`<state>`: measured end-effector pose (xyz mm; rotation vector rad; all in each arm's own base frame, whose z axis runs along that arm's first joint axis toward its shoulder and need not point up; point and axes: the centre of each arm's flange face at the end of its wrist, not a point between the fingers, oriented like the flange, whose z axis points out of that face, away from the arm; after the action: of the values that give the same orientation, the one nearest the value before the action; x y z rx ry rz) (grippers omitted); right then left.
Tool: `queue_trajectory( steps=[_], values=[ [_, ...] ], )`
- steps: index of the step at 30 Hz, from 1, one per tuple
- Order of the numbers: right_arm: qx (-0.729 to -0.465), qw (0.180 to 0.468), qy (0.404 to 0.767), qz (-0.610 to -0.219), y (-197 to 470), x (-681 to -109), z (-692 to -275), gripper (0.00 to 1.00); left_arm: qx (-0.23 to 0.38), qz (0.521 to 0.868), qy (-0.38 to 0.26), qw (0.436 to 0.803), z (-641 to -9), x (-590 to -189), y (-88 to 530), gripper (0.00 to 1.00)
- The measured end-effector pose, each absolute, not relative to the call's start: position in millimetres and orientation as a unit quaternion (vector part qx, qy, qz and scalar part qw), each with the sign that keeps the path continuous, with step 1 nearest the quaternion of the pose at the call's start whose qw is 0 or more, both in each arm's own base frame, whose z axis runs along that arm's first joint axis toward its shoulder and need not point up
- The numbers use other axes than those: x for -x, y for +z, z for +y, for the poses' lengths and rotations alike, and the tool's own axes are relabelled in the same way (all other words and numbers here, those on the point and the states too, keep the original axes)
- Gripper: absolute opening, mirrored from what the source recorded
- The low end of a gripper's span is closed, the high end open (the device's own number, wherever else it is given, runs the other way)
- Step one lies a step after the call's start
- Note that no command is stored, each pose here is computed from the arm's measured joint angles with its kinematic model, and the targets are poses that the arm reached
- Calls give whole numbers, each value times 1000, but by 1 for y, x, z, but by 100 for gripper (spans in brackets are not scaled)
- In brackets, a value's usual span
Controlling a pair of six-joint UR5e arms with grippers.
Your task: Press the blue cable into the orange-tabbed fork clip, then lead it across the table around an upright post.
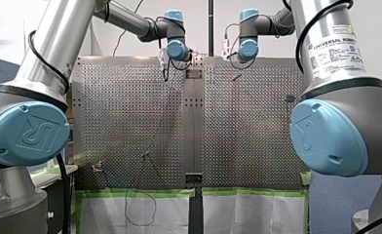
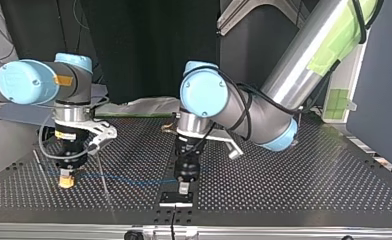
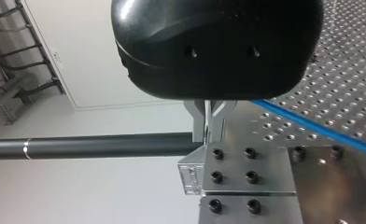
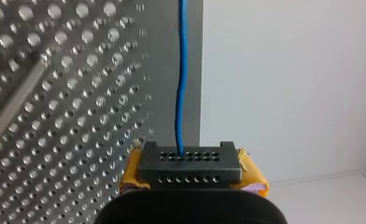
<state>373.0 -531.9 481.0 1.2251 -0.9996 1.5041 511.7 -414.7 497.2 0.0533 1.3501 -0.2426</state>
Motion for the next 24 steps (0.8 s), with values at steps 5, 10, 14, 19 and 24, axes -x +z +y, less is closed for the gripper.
queue_trajectory(
  steps=[5, 10, 14, 19, 24],
  values=[
    [-495, 465, 607, -412, 482, -364, -537, 0, -37, 632, -118, 765, -428, -515, 490, 0],
    [-494, 467, 603, -417, 481, -356, -541, 0, -44, 638, -130, 758, -448, -518, 485, 0],
    [-492, 469, 599, -423, 481, -348, -546, 0, -43, 631, -145, 761, -459, -519, 492, 0],
    [-488, 472, 595, -430, 480, -338, -552, 0, -45, 629, -157, 760, -472, -519, 494, 0],
    [-486, 477, 589, -435, 480, -327, -558, 0, -45, 628, -163, 759, -476, -518, 494, 0]
  ],
)
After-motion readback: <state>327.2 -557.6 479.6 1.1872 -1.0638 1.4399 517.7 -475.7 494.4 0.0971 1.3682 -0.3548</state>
